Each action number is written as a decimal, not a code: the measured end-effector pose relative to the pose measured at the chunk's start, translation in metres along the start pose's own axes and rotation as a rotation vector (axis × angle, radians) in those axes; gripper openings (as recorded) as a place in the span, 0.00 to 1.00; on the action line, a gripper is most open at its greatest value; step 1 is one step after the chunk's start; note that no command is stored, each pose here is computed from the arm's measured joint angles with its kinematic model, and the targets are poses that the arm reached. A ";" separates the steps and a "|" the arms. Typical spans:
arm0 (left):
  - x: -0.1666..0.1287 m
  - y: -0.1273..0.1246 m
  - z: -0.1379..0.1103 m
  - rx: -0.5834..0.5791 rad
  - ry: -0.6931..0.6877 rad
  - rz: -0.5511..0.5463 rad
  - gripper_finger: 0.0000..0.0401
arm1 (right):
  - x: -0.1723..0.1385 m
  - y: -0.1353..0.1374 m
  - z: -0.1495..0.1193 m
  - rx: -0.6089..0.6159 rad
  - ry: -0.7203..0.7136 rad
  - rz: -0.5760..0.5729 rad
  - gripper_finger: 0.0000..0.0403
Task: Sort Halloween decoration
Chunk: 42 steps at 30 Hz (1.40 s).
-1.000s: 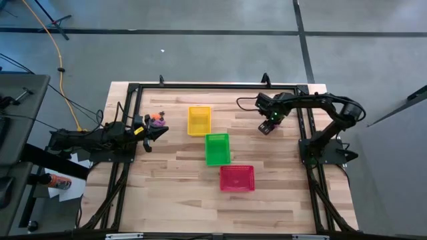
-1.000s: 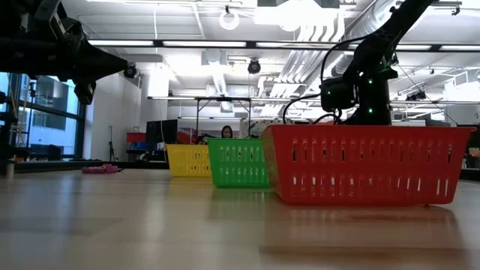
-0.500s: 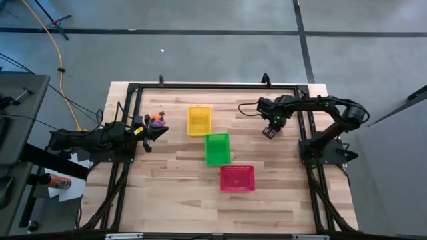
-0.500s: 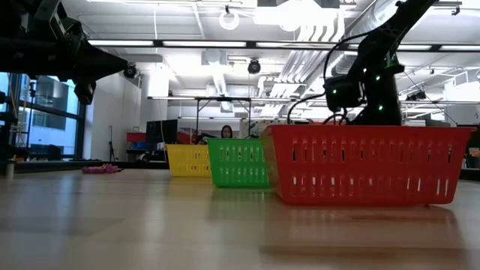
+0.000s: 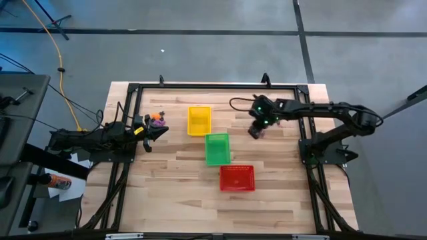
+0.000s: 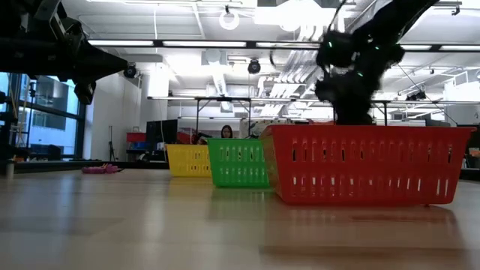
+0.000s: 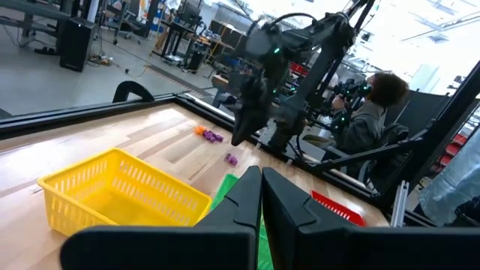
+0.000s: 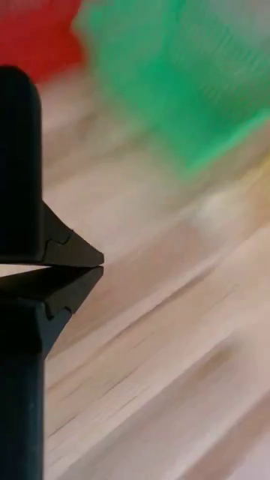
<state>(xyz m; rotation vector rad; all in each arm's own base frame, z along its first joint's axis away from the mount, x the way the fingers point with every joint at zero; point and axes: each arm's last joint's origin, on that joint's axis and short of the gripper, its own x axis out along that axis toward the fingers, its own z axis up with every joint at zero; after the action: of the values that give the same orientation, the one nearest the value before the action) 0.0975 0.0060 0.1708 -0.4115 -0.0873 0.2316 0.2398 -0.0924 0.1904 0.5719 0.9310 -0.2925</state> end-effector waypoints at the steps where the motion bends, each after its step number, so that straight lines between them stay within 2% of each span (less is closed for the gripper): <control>1: 0.000 0.000 0.000 0.000 0.000 0.000 0.01 | 0.003 0.006 0.006 -0.018 -0.061 0.045 0.00; 5: 0.000 0.000 0.000 0.000 0.001 0.000 0.01 | 0.007 0.028 0.022 -0.102 -0.247 0.158 0.00; 7: 0.000 0.000 0.000 0.000 0.000 0.000 0.01 | 0.006 0.030 0.023 -0.074 -0.262 0.153 0.00; 12: 0.000 0.000 0.000 0.000 0.000 0.000 0.01 | 0.000 0.015 0.004 0.128 -0.065 0.044 0.00; 16: 0.000 0.000 0.000 0.000 0.000 0.000 0.01 | -0.004 0.004 -0.021 0.387 0.180 -0.091 0.01; 18: 0.000 0.000 0.000 0.000 0.000 0.000 0.01 | -0.005 0.001 -0.030 0.484 0.244 -0.163 0.03; 22: 0.000 0.000 0.000 0.000 0.000 0.000 0.01 | -0.006 -0.001 -0.031 0.666 0.203 -0.255 0.14; 29: 0.000 0.000 0.000 0.000 0.000 0.000 0.01 | -0.008 -0.007 -0.033 1.014 0.070 -0.448 0.40; 33: 0.000 0.000 0.000 0.000 0.001 0.000 0.01 | -0.002 -0.010 -0.034 1.081 0.068 -0.483 0.48; 42: 0.000 0.000 0.000 0.000 0.000 0.000 0.01 | 0.024 -0.017 -0.038 1.148 0.133 -0.551 0.48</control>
<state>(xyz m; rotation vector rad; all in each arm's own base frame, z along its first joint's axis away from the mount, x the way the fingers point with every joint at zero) 0.0975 0.0060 0.1708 -0.4115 -0.0873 0.2317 0.2206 -0.0840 0.1476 1.3848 0.9843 -1.3429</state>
